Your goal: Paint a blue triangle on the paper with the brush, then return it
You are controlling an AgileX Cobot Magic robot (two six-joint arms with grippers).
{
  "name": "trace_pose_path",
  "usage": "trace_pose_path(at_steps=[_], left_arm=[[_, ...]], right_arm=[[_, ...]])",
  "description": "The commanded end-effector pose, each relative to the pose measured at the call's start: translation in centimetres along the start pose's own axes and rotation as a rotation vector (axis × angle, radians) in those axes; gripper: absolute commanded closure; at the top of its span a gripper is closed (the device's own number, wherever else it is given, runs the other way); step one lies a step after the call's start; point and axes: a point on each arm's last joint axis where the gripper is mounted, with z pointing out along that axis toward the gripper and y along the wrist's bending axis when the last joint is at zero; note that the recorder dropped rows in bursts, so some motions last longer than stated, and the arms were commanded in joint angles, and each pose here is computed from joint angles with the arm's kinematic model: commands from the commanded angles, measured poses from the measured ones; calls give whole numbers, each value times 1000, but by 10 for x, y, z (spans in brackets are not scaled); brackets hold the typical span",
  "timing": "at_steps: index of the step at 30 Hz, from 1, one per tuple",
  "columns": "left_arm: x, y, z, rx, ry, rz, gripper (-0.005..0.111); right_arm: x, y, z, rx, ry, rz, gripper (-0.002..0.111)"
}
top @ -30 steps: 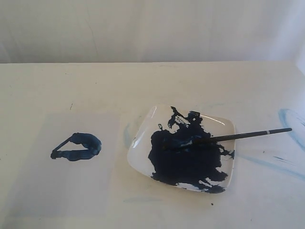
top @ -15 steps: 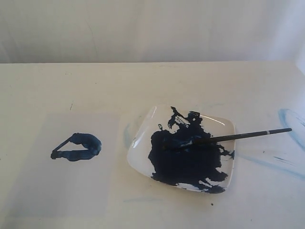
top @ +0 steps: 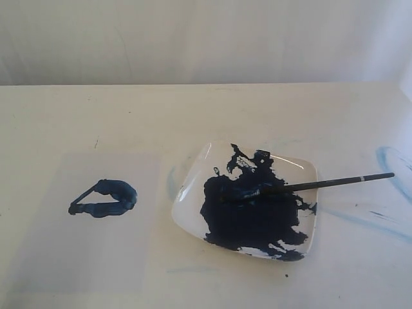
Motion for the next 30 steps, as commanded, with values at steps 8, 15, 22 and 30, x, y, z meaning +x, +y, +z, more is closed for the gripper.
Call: trace_pose_path(at_steps=[8,15,22,30], left_arm=[[0,-1,0,7,-7,-11,107],[0,-1,0,7,-7,-11,107],[0,-1,0,7,-7,-11,107],[0,-1,0,7,-7,-11,107]], right_arm=[[-1,2,0,-42,-14,-16,108],[0,3,0,-58,-11,-20,108],[0,3,0,-58,-11,-20,108],[0,3,0,-58,-11,-20,108]])
